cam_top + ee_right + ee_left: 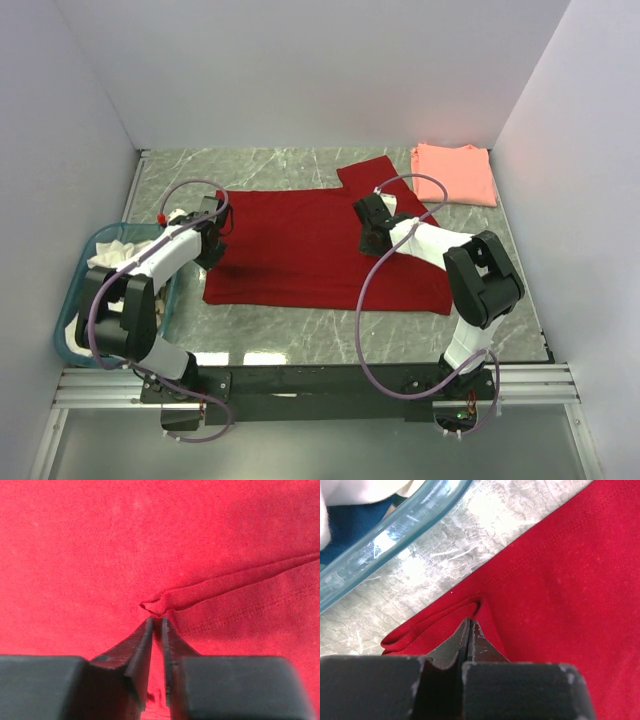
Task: Fold and stack the t-shirts
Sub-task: Fold the tshirt
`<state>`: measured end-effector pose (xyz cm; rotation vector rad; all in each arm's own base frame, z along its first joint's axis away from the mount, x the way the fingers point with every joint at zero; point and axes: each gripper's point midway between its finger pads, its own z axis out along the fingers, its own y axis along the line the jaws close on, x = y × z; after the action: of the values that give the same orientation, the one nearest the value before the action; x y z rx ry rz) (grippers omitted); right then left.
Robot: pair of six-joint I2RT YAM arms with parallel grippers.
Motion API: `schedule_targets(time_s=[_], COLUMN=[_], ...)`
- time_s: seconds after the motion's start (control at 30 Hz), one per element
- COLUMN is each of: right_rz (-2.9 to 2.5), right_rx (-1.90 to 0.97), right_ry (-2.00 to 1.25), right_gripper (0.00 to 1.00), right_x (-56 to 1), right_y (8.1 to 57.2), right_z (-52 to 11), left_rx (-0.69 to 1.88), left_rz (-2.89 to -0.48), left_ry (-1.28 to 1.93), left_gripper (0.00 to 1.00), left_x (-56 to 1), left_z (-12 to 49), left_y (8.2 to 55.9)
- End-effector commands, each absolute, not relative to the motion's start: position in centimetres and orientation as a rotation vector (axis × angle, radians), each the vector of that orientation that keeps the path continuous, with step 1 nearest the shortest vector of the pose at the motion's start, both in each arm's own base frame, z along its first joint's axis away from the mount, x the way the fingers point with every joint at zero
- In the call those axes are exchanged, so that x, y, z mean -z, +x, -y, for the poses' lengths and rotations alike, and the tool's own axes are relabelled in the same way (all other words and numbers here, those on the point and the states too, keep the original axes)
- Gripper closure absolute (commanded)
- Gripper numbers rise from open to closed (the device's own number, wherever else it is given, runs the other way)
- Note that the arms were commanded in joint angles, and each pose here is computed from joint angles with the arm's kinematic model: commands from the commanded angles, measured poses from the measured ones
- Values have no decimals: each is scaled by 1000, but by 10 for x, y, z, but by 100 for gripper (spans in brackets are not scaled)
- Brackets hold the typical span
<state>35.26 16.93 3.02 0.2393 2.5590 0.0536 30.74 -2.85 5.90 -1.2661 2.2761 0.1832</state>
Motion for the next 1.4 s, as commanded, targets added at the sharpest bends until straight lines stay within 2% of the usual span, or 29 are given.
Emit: schedule_targets(time_s=[0.0, 0.07, 0.1, 0.63, 1.37], right_rz=[-2492, -2486, -2478, -2360, -2345], right_rx=[-48, -44, -41, -41, -18], right_ry=[246, 254, 255, 304, 330], right_gripper=[89, 99, 100, 100, 100], right_x=[-47, -49, -53, -89, -81], right_y=[369, 369, 368, 368, 388], right_z=[-174, -172, -170, -157, -158], left_rx=[-170, -171, -175, -226, -307], left_rz=[-2247, -2243, -2240, -2214, -2176], left_ry=[-1258, -1257, -1257, -1281, -1331], left_gripper=[99, 99, 99, 99, 99], left_x=[-69, -72, -72, -78, -87], left_z=[27, 26, 25, 16, 3], left_y=[306, 305, 305, 298, 311])
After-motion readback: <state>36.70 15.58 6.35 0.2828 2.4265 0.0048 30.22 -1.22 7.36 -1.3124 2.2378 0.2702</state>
